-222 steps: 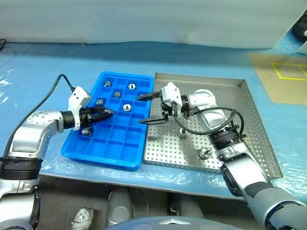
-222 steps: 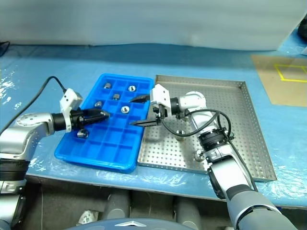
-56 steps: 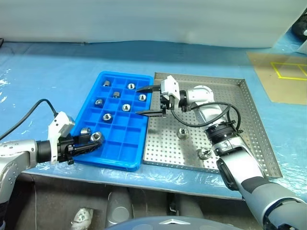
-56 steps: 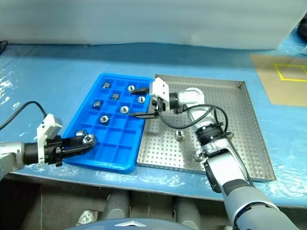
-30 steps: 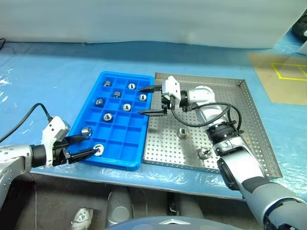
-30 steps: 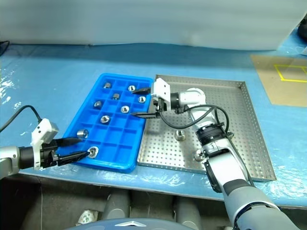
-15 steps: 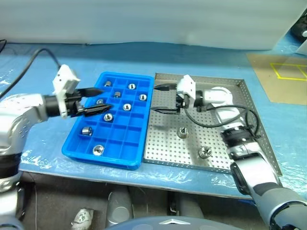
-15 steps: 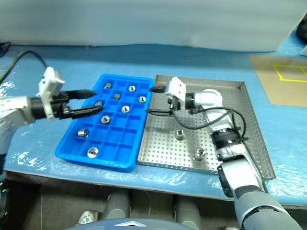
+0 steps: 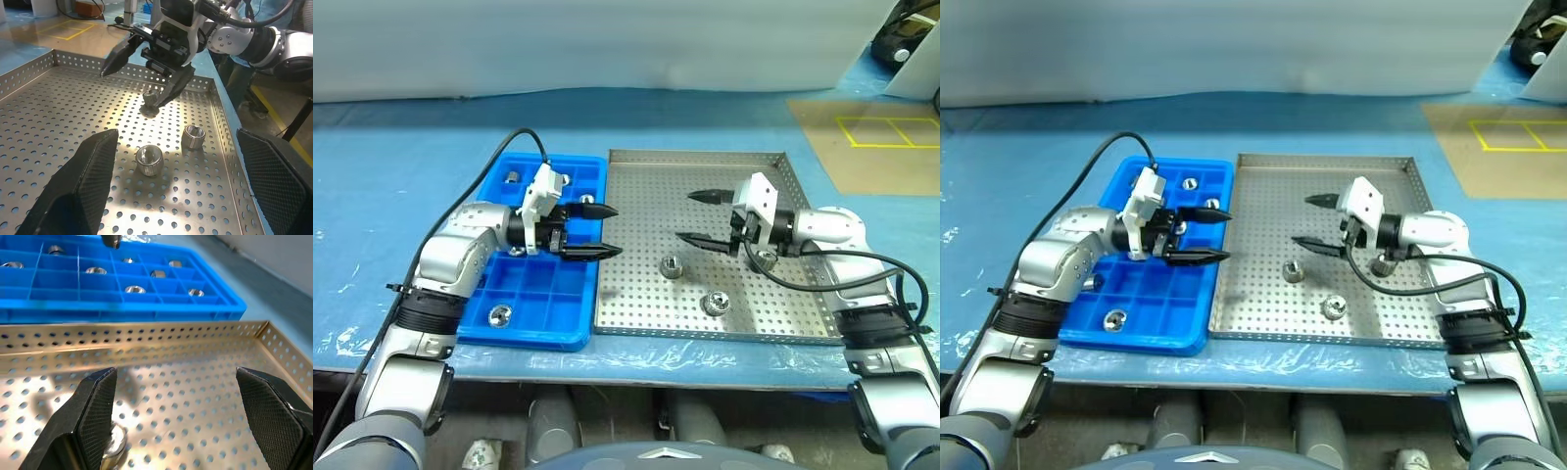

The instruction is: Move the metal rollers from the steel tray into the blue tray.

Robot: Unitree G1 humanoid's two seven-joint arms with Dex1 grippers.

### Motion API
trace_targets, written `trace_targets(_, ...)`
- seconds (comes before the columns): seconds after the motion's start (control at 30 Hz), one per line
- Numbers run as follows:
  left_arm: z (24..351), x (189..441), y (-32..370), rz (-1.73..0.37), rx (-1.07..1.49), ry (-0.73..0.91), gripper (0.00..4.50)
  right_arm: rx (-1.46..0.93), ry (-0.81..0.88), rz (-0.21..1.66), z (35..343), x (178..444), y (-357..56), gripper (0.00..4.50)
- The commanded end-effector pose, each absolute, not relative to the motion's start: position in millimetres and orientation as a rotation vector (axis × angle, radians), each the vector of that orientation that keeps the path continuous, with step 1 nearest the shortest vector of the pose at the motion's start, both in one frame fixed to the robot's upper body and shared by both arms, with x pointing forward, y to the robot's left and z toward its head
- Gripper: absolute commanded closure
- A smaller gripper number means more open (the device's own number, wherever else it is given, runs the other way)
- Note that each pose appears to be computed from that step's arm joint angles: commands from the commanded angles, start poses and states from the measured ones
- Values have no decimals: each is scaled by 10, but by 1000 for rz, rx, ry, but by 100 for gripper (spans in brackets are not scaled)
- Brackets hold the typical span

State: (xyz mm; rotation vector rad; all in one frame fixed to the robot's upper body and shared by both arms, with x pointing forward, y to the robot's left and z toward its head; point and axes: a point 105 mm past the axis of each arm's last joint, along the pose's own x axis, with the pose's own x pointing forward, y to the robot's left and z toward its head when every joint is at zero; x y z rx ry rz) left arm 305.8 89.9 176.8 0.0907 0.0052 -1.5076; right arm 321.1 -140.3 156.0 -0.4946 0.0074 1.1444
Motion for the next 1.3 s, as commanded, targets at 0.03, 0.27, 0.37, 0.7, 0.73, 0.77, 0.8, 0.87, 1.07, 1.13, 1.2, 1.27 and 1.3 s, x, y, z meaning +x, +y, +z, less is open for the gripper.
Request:
trace_targets(0.03,1828,3043,887,-1526,133,-32,43,-489,-23,1162,1589,3136,-1315,52)
trace_targets(0.27,1798,3006,891,-1535,151,-19,43,-433,40,1173,1270,3171,-1198,52)
trace_targets(0.37,1789,2991,901,-1530,152,-19,43,-421,70,1180,1152,3207,-1186,52)
trace_targets(0.7,1706,2939,943,-1505,172,-1,43,-419,138,1172,873,3341,-1245,52)
trace_targets(0.73,1682,2930,950,-1506,187,6,43,-421,141,1177,850,3338,-1232,52)
trace_targets(0.77,1665,2923,955,-1507,197,12,43,-422,143,1181,836,3335,-1222,52)
trace_targets(0.8,1658,2918,957,-1508,199,14,43,-418,143,1187,826,3331,-1200,52)
trace_targets(0.87,1664,2917,960,-1506,194,14,43,-408,144,1200,812,3324,-1161,52)
trace_targets(1.07,1655,2937,982,-1492,199,24,41,-413,160,1215,744,3299,-1119,173)
trace_targets(1.13,1656,2938,983,-1491,198,25,41,-416,162,1212,738,3305,-1124,241)
trace_targets(1.2,1655,2941,986,-1489,198,26,41,-410,158,1209,752,3316,-1134,276)
trace_targets(1.27,1655,2943,988,-1488,199,28,41,-423,155,1193,756,3341,-1150,277)
trace_targets(1.3,1655,2944,988,-1487,199,28,41,-434,153,1181,756,3359,-1161,277)
